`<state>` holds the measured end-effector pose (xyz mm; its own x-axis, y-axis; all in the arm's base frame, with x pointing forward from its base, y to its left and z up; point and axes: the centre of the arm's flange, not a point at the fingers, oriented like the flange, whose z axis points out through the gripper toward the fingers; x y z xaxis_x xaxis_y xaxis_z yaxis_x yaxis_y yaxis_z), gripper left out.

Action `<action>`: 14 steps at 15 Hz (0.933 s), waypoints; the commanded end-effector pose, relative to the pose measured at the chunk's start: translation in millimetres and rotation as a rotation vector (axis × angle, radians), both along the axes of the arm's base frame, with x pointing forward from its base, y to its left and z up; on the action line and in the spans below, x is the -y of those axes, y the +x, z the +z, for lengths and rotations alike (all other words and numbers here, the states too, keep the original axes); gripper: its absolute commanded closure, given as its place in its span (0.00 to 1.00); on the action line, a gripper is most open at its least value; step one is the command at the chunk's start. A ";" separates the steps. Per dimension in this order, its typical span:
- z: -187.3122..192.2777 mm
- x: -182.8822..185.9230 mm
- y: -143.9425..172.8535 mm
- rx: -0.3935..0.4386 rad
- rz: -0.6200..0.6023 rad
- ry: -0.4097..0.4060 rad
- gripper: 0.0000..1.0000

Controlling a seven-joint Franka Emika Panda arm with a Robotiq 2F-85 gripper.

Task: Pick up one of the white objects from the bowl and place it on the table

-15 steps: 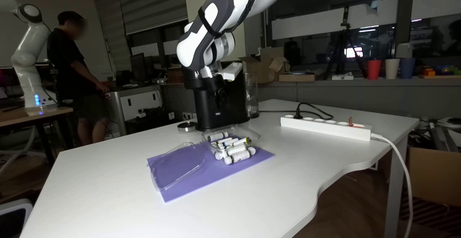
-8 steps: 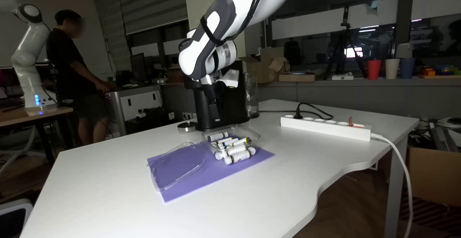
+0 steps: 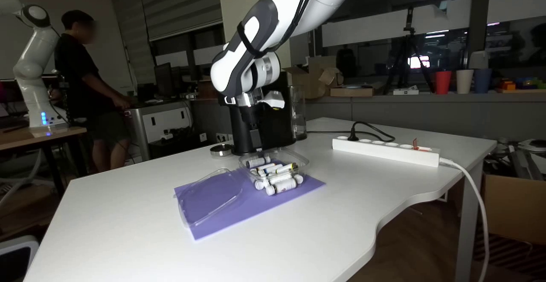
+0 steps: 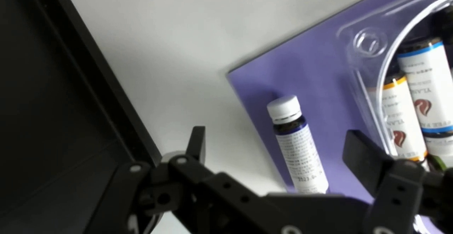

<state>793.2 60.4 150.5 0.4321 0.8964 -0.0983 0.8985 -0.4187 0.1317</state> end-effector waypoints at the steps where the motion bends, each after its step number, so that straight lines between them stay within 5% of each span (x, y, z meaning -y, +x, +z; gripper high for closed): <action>1: -6.7 3.0 2.3 -0.010 0.043 0.030 0.00; 5: -11.1 2.6 2.6 0.008 0.079 0.057 0.00; 9: -13.8 3.5 5.4 -0.087 0.079 0.116 0.00; 14: -17.2 5.6 1.8 -0.064 0.089 0.128 0.00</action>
